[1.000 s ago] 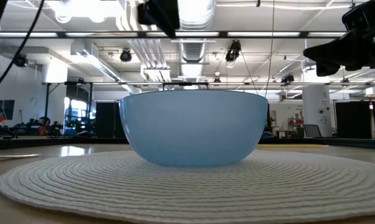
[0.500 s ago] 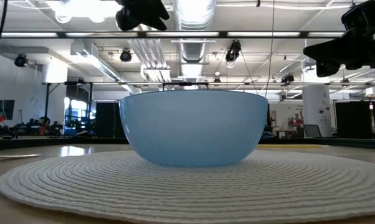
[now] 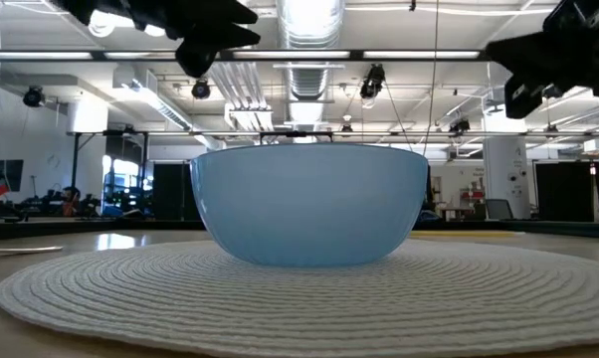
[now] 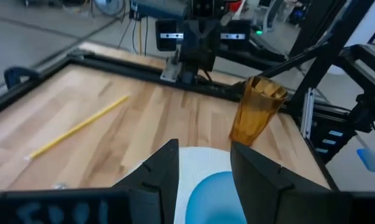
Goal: Pick & Place Utensil
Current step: Move the yellow glass to the top left of the white mat
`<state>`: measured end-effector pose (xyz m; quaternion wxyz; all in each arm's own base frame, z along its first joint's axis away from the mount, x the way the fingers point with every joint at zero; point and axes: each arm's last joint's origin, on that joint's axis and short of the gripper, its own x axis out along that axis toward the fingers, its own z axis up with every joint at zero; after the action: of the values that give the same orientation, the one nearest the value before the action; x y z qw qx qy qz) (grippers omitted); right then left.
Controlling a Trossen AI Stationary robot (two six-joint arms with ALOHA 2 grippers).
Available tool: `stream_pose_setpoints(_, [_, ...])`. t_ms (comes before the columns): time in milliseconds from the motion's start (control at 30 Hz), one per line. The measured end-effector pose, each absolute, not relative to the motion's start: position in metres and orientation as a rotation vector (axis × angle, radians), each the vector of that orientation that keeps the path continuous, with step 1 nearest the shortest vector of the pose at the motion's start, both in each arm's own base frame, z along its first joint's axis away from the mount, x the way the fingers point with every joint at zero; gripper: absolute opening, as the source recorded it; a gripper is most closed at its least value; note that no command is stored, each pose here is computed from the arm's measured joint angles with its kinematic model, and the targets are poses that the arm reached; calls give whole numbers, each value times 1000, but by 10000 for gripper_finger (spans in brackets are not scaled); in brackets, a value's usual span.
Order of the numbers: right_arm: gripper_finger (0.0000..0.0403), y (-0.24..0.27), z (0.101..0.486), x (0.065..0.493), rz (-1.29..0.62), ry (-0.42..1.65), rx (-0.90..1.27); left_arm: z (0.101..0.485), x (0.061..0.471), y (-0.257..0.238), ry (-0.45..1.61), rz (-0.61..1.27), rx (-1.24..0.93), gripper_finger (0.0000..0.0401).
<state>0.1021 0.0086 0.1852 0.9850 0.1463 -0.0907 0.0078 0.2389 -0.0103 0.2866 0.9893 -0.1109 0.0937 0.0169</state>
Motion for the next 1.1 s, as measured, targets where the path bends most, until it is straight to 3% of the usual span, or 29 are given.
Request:
stream_pose_setpoints(167, [8,9,198,99,52,-312,349,277,233,-10,160,26,-166,135])
stream_pose_setpoints(633, [8,9,238,81,164,-662,224,275,232,-10,133,18,-101,135])
stream_pose_setpoints(900, [13,10,284,79,142,-327,166,275,232,-10,138,18,-103,135])
stream_pose_setpoints(1100, [60,9,315,74,133,-126,158,275,232,-10,139,19,-115,135])
